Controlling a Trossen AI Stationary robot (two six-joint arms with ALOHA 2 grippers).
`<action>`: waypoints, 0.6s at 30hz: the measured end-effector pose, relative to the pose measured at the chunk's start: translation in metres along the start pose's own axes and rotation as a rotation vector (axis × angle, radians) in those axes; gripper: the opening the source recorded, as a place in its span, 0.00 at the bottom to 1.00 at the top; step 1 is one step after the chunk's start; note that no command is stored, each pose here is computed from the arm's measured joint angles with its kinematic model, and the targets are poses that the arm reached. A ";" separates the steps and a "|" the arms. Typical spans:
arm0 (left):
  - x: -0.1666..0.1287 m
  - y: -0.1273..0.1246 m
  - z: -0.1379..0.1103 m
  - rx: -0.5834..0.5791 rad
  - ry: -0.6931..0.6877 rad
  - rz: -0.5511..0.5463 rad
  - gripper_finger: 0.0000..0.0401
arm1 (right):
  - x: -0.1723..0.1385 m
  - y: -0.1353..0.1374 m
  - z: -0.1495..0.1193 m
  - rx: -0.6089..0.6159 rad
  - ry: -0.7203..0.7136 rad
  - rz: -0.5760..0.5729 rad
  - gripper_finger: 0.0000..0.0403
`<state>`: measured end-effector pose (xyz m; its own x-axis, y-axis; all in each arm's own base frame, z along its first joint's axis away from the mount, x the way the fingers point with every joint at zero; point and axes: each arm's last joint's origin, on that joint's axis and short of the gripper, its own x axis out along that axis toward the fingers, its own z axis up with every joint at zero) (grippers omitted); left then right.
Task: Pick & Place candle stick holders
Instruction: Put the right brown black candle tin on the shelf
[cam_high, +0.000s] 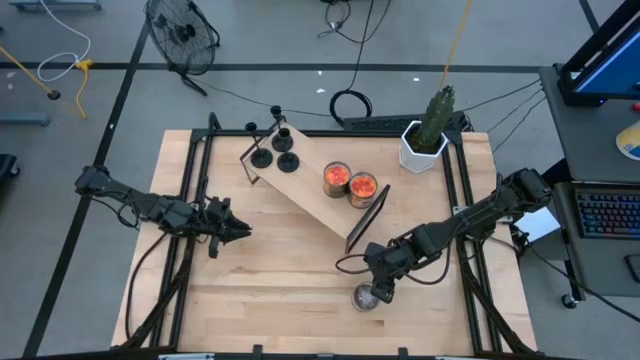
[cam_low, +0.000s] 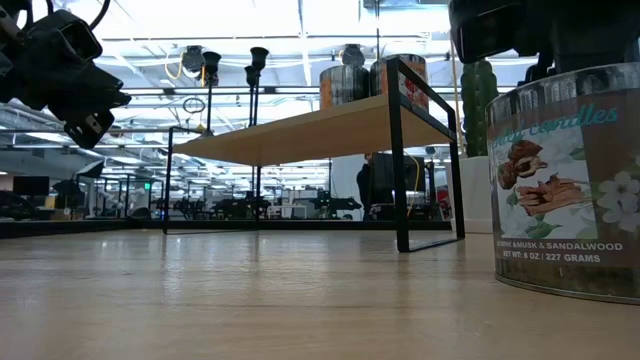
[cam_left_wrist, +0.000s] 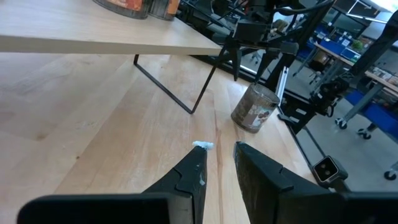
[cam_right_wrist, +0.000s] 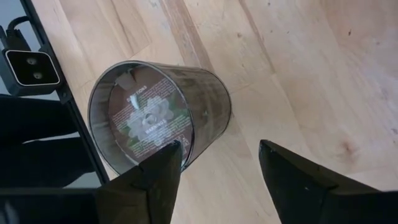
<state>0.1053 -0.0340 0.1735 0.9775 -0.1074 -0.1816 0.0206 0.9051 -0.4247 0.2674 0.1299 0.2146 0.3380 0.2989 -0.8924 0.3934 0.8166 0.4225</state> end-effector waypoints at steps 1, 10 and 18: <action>0.000 0.000 0.000 0.003 0.000 0.000 0.22 | 0.000 0.000 0.000 0.000 0.000 0.000 0.51; 0.000 0.000 0.000 0.010 0.000 0.001 0.22 | 0.008 0.003 0.004 -0.009 -0.009 0.023 0.52; 0.000 0.000 0.000 0.024 -0.003 0.003 0.22 | 0.021 0.002 0.004 0.004 0.026 0.017 0.51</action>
<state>0.1053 -0.0339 0.1736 0.9781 -0.1033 -0.1806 0.0222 0.9150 -0.4028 0.2788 0.1358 0.1978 0.3223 0.3255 -0.8889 0.3912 0.8093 0.4381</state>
